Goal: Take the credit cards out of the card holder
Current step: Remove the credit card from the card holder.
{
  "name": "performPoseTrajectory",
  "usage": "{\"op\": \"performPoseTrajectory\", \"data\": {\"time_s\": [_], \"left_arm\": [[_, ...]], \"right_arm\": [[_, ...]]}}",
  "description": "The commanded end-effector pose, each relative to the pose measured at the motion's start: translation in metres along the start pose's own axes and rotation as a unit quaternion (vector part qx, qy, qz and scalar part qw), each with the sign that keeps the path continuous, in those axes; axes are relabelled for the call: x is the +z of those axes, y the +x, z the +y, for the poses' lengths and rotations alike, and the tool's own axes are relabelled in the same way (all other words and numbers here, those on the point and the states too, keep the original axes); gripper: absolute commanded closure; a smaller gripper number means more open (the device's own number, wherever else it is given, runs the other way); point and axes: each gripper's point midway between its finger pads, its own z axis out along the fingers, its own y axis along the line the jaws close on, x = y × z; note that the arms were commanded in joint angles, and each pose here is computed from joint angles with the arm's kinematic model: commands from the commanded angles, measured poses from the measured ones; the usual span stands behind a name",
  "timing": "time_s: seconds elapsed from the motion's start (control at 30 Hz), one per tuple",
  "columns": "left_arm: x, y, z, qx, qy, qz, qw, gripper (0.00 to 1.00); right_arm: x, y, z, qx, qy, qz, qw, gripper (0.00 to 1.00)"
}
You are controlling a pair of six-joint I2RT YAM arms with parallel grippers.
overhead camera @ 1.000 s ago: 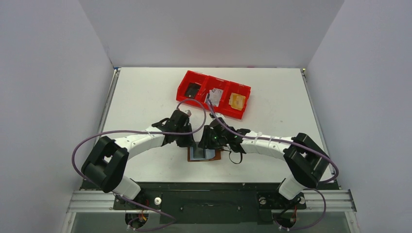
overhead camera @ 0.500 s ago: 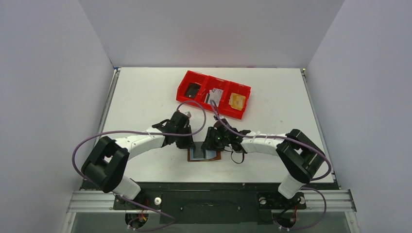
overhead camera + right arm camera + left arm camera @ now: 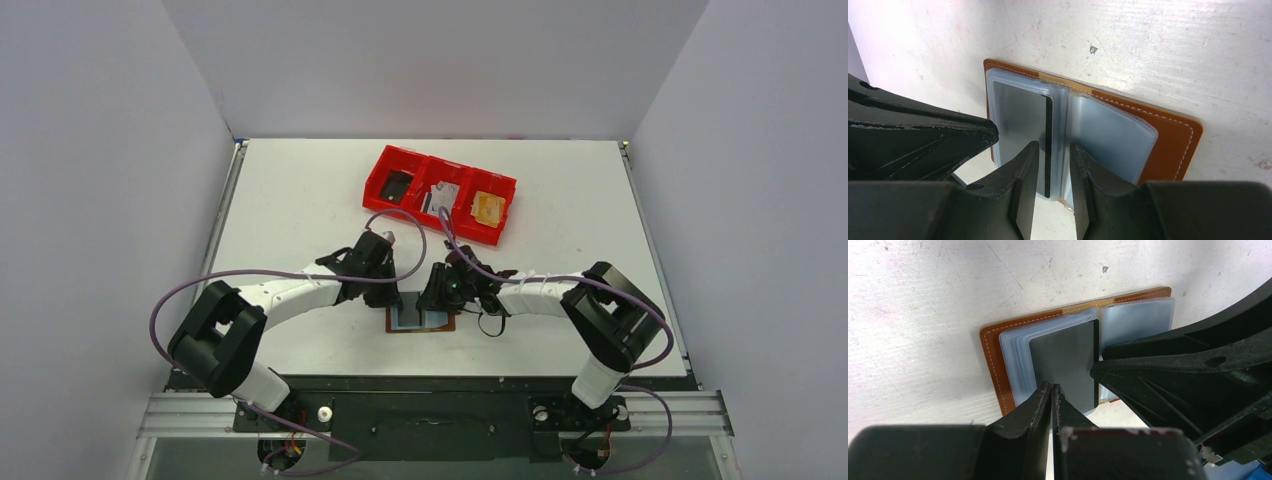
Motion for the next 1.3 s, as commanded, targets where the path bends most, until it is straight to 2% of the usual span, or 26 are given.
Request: {"op": "performPoseTrajectory", "data": {"time_s": [0.0, 0.5, 1.1, 1.27], "left_arm": [[-0.001, -0.005, 0.000, -0.001, -0.010, -0.015, 1.000, 0.97], [0.002, -0.002, 0.002, 0.003, -0.025, -0.014, 1.000, 0.98], [0.021, 0.012, 0.002, -0.006, -0.042, 0.005, 0.999, 0.99], [0.024, 0.016, 0.010, -0.010, -0.058, 0.013, 0.998, 1.00]], "right_arm": [[0.004, -0.004, -0.004, 0.006, -0.007, -0.008, 1.000, 0.74], [0.002, -0.007, -0.002, 0.007, -0.017, -0.010, 1.000, 0.75], [0.000, -0.007, -0.008, 0.031, -0.032, -0.017, 0.999, 0.85], [-0.005, -0.012, -0.005, 0.055, -0.073, -0.027, 0.995, 0.83]]}}
